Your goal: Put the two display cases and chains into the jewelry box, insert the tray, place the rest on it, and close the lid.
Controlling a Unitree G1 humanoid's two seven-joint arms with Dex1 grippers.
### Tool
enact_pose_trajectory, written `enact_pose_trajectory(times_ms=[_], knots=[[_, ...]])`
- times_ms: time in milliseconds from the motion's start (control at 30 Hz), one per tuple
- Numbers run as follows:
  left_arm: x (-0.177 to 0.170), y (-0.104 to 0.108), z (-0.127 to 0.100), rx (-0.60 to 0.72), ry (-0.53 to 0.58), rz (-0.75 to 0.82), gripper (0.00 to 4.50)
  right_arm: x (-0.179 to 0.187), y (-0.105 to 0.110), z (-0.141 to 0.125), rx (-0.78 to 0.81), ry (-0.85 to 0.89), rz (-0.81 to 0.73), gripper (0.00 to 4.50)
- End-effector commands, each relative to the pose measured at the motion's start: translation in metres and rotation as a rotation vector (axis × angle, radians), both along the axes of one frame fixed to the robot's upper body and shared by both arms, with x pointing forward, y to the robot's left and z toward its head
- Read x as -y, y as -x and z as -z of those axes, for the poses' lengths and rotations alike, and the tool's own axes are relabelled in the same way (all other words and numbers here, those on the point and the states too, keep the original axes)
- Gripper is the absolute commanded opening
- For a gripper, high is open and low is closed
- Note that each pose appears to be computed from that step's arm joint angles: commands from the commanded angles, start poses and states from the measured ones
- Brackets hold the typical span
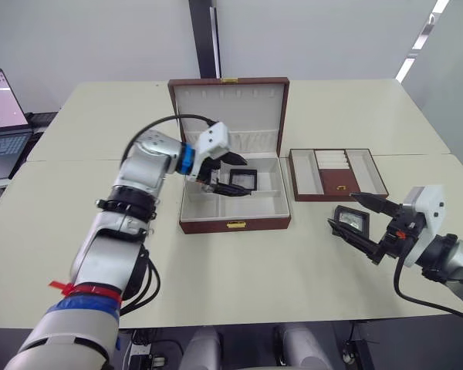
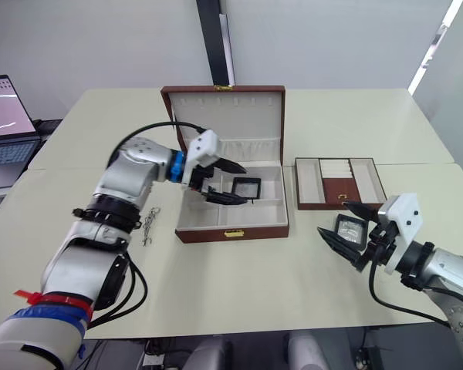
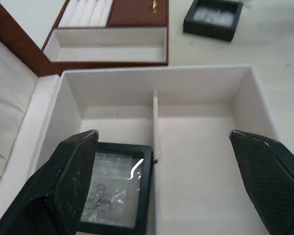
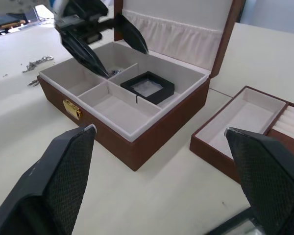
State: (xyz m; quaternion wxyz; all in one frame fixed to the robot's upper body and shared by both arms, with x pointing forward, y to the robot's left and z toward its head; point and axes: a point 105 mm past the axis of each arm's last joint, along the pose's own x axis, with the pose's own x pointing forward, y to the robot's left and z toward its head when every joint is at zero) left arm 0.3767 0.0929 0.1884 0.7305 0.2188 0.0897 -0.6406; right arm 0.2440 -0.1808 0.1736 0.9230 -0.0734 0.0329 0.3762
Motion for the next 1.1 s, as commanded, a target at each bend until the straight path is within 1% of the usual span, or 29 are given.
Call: enact_pose_trajectory(times_ms=[33,133,267,367,500,633,700,767,833,900,933,1100], knots=[[-0.021,0.017,-0.028,0.012,0.094,-0.048,4.42,0.022,-0.002,-0.006,0.021,0.009,0.032,4.50],[-0.051,0.026,-0.027,-0.007,0.120,-0.182,4.42,0.045,-0.008,-0.003,0.009,0.006,0.083,4.50],[-0.094,0.041,-0.028,-0.033,0.176,-0.378,4.42,0.081,-0.016,0.005,-0.007,0.001,0.190,4.50],[-0.126,0.050,-0.025,-0.033,0.195,-0.538,4.42,0.106,-0.020,0.013,-0.016,0.004,0.268,4.50],[-0.175,0.066,-0.018,-0.001,0.197,-0.780,4.42,0.133,-0.026,0.024,-0.016,0.001,0.371,4.50],[-0.212,0.079,-0.016,0.046,0.220,-0.975,4.42,0.150,-0.032,0.032,0.006,0.012,0.448,4.50],[-0.231,0.086,-0.006,0.062,0.219,-1.078,4.42,0.158,-0.035,0.036,0.016,0.009,0.488,4.50],[-0.249,0.091,0.009,0.085,0.192,-1.175,4.42,0.165,-0.037,0.038,0.028,0.000,0.527,4.50],[-0.264,0.094,0.018,0.118,0.199,-1.271,4.42,0.170,-0.039,0.041,0.035,-0.012,0.554,4.50],[-0.284,0.098,0.027,0.169,0.218,-1.393,4.42,0.174,-0.040,0.047,0.031,0.000,0.571,4.50],[-0.295,0.100,0.033,0.200,0.210,-1.459,4.42,0.177,-0.041,0.050,0.030,0.005,0.582,4.50],[-0.323,0.110,0.051,0.283,0.190,-1.645,4.42,0.184,-0.040,0.055,0.050,0.005,0.632,4.50]])
